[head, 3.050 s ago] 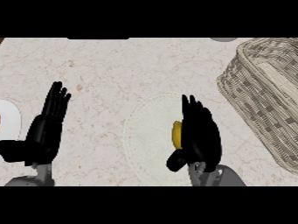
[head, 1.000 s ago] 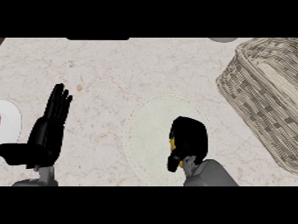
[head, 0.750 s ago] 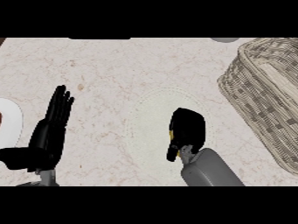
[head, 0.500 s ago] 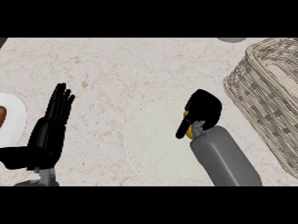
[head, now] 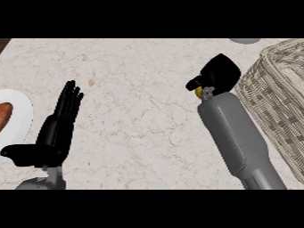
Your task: Pick the lemon from the placemat and place it in the basket
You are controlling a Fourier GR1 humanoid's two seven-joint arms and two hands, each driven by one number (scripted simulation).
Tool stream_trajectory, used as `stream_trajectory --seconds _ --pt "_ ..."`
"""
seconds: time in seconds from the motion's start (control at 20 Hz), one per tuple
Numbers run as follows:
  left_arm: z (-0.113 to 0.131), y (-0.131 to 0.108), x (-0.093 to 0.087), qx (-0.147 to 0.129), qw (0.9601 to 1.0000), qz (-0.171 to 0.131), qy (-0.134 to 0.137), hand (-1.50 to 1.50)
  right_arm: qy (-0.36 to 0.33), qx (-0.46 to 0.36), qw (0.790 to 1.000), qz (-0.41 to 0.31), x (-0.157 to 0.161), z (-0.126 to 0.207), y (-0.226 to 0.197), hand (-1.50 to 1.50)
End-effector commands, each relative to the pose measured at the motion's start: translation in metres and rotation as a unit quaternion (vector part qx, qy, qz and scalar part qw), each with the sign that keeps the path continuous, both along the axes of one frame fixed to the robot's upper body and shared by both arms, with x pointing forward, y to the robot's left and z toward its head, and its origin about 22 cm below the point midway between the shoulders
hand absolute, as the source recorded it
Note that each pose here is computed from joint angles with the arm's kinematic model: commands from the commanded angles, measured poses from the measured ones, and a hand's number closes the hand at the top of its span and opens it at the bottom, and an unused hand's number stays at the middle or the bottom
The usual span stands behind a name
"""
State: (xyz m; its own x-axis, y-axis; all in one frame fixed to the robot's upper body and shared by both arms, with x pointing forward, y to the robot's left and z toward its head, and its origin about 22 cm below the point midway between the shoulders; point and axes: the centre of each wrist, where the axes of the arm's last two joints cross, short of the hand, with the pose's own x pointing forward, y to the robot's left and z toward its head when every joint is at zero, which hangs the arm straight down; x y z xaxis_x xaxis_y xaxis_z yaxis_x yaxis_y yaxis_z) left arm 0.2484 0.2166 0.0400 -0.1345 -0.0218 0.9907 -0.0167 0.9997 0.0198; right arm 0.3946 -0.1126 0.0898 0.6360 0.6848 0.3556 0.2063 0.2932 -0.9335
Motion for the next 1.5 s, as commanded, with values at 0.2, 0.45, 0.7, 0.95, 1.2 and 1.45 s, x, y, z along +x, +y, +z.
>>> stream_trajectory --seconds 0.2,0.45,0.7,0.95,1.2,1.45 --pt "-0.005 0.005 -0.004 -0.001 0.9999 0.005 0.012 0.0 -0.215 0.02 0.974 -0.071 0.019 0.075 0.039 1.5" --pt "0.009 0.006 0.004 -0.001 1.0 0.0 0.008 0.0 -0.235 0.016 0.967 -0.092 0.025 0.092 0.055 1.5" --pt "-0.011 0.0 -0.003 0.004 0.9998 0.016 0.012 0.0 -0.231 0.016 0.963 -0.14 0.033 0.117 0.053 1.5" --pt "-0.009 0.018 0.006 0.001 0.9991 0.037 0.02 0.0 -0.186 -0.02 0.966 -0.176 0.036 0.117 0.046 1.5" --pt "0.0 0.033 -0.005 0.002 0.9994 0.033 0.009 0.0 -0.153 -0.052 0.963 -0.216 0.041 0.111 0.026 1.5" --pt "-0.006 0.015 -0.002 0.002 0.9992 0.039 0.014 0.0 -0.176 -0.036 0.959 -0.219 0.029 0.1 0.015 1.5"
